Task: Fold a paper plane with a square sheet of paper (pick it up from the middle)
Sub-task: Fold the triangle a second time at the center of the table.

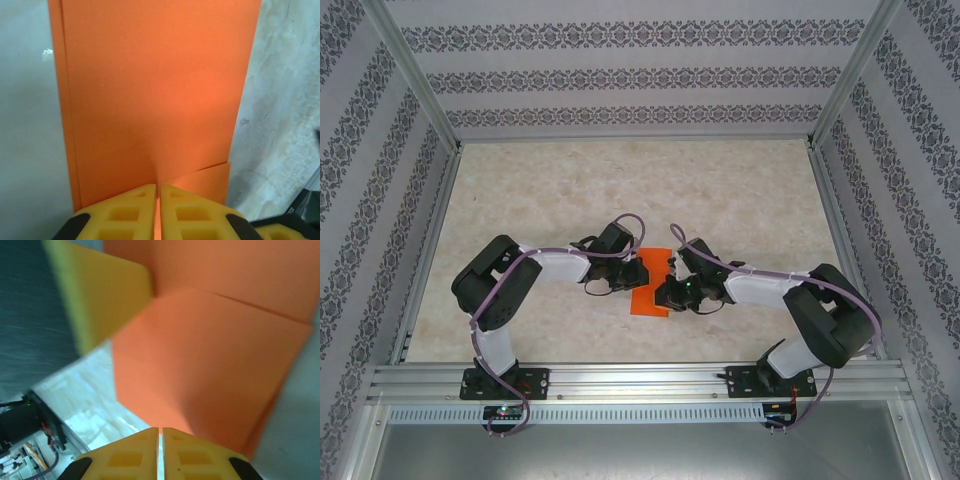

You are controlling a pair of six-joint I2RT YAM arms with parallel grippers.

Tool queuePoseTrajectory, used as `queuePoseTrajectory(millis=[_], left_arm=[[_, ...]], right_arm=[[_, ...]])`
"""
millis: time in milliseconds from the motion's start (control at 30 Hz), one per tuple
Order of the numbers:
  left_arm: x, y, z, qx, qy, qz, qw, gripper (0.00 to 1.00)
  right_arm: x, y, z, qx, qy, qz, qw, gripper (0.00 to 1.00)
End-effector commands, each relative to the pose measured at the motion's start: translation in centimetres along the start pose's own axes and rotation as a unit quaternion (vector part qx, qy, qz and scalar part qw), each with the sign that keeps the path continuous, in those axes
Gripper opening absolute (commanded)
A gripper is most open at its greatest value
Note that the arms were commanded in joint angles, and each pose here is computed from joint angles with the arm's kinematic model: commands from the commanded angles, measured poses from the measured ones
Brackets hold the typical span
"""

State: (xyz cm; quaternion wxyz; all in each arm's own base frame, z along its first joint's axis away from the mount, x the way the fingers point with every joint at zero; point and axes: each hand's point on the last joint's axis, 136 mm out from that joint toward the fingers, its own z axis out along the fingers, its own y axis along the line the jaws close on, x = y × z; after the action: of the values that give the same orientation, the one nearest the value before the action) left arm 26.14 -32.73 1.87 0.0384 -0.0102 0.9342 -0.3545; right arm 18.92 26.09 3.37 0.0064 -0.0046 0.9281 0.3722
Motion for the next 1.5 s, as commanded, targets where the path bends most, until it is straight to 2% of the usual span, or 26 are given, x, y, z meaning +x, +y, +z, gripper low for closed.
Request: queuePoseTrajectory(millis=[0, 133, 433, 533, 800, 1033, 1133, 1167, 1233, 1300, 1367, 1467], left_arm=[[0.4, 1.2, 0.6, -0.03, 0.004, 0.003, 1.0, 0.11], [0.4, 1.4, 0.6, -0.036, 0.004, 0.005, 0.999, 0.11], [0.4, 2.5, 0.4, -0.065, 0.001, 0.003, 0.998, 0.1], [0.6, 3.4, 0.5, -0.081, -0.001, -0.003, 0.997, 0.09], [1.0, 4.9, 0.9, -0.099, 0.0, -0.019, 0.995, 0.07], [1.1, 4.9, 0.9, -0.1, 0.002, -0.018, 0.995, 0.06], [0.9, 3.6, 0.3, -0.08, 0.001, -0.015, 0.997, 0.07], [0.7, 2.5, -0.2, -0.066, -0.003, -0.008, 0.998, 0.09], [-0.3, 0.2, -1.4, -0.045, -0.017, 0.008, 0.999, 0.11], [-1.4, -2.1, -2.9, -0.036, -0.029, 0.029, 0.998, 0.12], [-2.1, -3.6, -4.0, -0.031, -0.038, 0.045, 0.998, 0.14], [-2.4, -4.5, -4.9, -0.033, -0.043, 0.056, 0.997, 0.16]], right_arm=[[-1.4, 3.1, -1.0, -0.024, -0.022, -0.021, 0.999, 0.12], [-2.1, 3.2, -0.4, -0.011, -0.018, -0.025, 0.999, 0.12], [0.1, -2.3, 2.5, 0.044, 0.022, 0.012, 0.999, 0.11], [0.9, -3.4, 2.3, 0.051, 0.025, 0.021, 0.998, 0.11], [2.8, -3.3, 1.1, 0.029, 0.029, 0.021, 0.999, 0.14], [4.0, -5.0, 0.0, 0.034, 0.016, 0.04, 0.999, 0.14], [3.3, -3.9, -1.3, 0.011, -0.01, 0.036, 0.999, 0.15], [2.5, -2.7, -2.1, -0.002, -0.03, 0.029, 0.999, 0.17], [0.4, -0.1, -4.3, -0.02, -0.086, 0.005, 0.996, 0.28], [-1.2, 0.4, -6.1, -0.004, -0.137, -0.003, 0.991, 0.34], [-2.0, -0.5, -6.6, 0.01, -0.155, 0.006, 0.988, 0.39], [-2.2, -0.9, -5.9, -0.006, -0.14, 0.017, 0.99, 0.45]])
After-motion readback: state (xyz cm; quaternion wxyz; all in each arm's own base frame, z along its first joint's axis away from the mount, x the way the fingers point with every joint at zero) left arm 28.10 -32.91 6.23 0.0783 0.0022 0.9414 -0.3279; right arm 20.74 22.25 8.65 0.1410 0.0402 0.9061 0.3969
